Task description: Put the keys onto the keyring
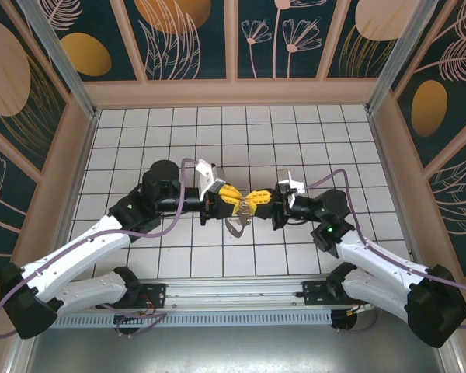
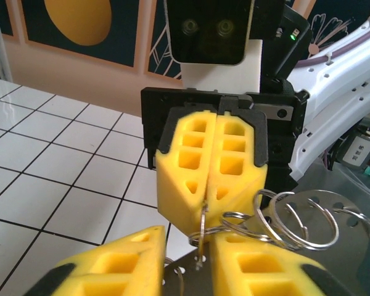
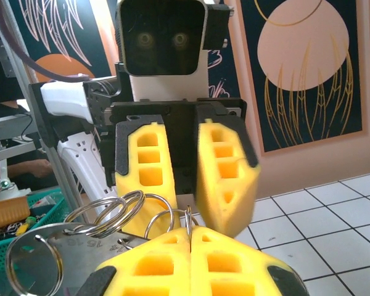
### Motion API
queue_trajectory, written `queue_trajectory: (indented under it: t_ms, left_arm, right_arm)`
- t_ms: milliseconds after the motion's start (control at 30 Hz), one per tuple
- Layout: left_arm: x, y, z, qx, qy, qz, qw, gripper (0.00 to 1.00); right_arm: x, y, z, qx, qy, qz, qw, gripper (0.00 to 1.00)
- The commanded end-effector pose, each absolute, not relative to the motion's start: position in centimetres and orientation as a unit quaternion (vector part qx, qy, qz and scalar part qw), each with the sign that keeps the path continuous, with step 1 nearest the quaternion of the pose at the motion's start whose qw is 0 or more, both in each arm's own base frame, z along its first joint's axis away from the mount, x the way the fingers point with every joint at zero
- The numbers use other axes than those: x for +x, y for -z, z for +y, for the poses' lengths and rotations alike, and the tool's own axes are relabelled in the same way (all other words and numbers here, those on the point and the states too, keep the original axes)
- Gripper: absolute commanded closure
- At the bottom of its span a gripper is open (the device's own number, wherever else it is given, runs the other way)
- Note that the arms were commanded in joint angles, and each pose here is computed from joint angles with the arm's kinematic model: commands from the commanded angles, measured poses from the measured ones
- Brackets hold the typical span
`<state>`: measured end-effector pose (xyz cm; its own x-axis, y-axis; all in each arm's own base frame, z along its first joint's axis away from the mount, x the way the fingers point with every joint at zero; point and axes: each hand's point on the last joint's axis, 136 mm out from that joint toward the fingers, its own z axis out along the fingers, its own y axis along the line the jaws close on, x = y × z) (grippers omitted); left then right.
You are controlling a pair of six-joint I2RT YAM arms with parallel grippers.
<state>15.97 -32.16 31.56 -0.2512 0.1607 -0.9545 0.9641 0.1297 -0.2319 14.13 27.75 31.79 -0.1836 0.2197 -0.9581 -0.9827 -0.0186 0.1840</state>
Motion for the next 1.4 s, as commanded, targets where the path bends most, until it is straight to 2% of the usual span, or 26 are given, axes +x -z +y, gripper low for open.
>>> queue_trajectory:
  t_ms: [0, 133, 267, 333, 367, 633, 667, 767, 967, 1367]
  left_arm:
    - [16.1, -33.3, -32.7, 0.456, 0.488, 0.604, 0.436, 0.81]
    - [16.4, -32.8, -32.7, 0.454, 0.481, 0.612, 0.434, 0.82]
    - [16.3, -32.9, -32.7, 0.454, 0.481, 0.611, 0.435, 0.89]
    - [16.4, -32.9, -32.6, 0.454, 0.479, 0.611, 0.437, 0.99]
    - [16.4, -32.9, -32.6, 0.455, 0.479, 0.611, 0.437, 1.00]
    - [17.6, -32.4, -31.9, 0.456, 0.427, 0.634, 0.455, 1.00]
    - [17.7, -32.3, -31.8, 0.456, 0.420, 0.637, 0.458, 1.00]
    - [17.9, -33.5, -31.5, 0.459, 0.407, 0.631, 0.475, 1.00]
    - [17.8, -33.4, -31.6, 0.469, 0.403, 0.629, 0.472, 1.00]
    - [17.0, -33.3, -31.8, 0.487, 0.409, 0.624, 0.456, 1.00]
  right_arm:
    - [13.1, -33.0, 27.4, -0.402, -0.601, 0.457, 0.518, 1.00]
    - [13.0, -33.3, 27.3, -0.402, -0.603, 0.451, 0.521, 1.00]
    - [12.7, -33.7, 27.3, -0.402, -0.610, 0.442, 0.521, 1.00]
    - [12.6, -34.0, 27.2, -0.400, -0.612, 0.438, 0.523, 1.00]
    - [12.5, -34.1, 27.2, -0.400, -0.613, 0.437, 0.523, 1.00]
    - [13.5, -33.0, 27.7, -0.408, -0.582, 0.473, 0.521, 1.00]
    - [13.7, -32.8, 27.8, -0.411, -0.574, 0.480, 0.521, 0.97]
    - [14.5, -32.6, 27.9, -0.418, -0.543, 0.502, 0.528, 0.80]
    - [14.9, -32.8, 28.3, -0.433, -0.526, 0.513, 0.523, 0.67]
    - [16.3, -32.2, 28.5, -0.451, -0.474, 0.547, 0.521, 0.73]
